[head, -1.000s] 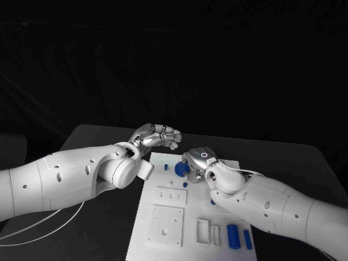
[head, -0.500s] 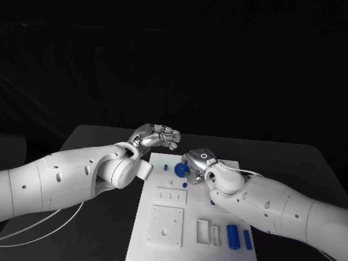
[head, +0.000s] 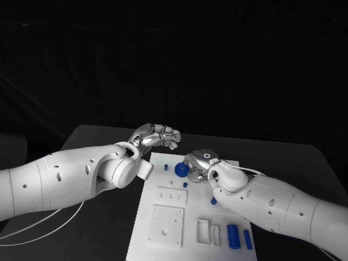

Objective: Assemble the parts on the task board

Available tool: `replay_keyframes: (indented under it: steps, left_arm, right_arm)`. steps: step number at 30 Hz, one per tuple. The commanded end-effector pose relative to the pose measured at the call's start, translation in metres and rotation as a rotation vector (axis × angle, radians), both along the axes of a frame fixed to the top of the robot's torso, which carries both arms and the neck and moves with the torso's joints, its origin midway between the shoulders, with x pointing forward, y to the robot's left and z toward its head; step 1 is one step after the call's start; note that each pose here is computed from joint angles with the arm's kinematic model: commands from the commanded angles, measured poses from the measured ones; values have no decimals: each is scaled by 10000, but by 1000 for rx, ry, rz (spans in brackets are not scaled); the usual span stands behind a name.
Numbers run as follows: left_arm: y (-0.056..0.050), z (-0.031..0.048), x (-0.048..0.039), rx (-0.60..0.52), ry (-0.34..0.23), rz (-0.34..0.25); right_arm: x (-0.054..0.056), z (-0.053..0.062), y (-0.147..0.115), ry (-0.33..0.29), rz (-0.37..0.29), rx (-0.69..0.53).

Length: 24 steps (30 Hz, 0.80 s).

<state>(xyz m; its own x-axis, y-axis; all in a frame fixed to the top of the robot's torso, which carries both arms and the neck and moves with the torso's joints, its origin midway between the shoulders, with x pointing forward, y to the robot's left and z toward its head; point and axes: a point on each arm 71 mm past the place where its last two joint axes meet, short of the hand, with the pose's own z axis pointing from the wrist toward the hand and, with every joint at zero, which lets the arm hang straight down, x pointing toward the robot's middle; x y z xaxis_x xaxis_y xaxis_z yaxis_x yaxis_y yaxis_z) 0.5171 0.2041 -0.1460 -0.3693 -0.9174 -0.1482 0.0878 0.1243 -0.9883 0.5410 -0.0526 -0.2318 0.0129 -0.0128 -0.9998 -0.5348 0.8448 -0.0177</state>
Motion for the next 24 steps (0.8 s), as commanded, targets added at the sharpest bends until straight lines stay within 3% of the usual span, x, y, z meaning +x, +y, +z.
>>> replay_keyframes:
  steps: [1,14,19,24]
  left_arm:
    - [-13,15,-2,-4,-8,-6]
    - [36,13,9,-1,-10,5]
    - [66,13,13,0,-11,11]
    - [106,14,19,1,-13,17]
  right_arm:
    - [-5,-74,-63,49,-9,-25]
    - [-25,-40,-169,23,-20,4]
    - [-48,78,-285,-9,-18,103]
    - [-64,258,-442,3,2,228]
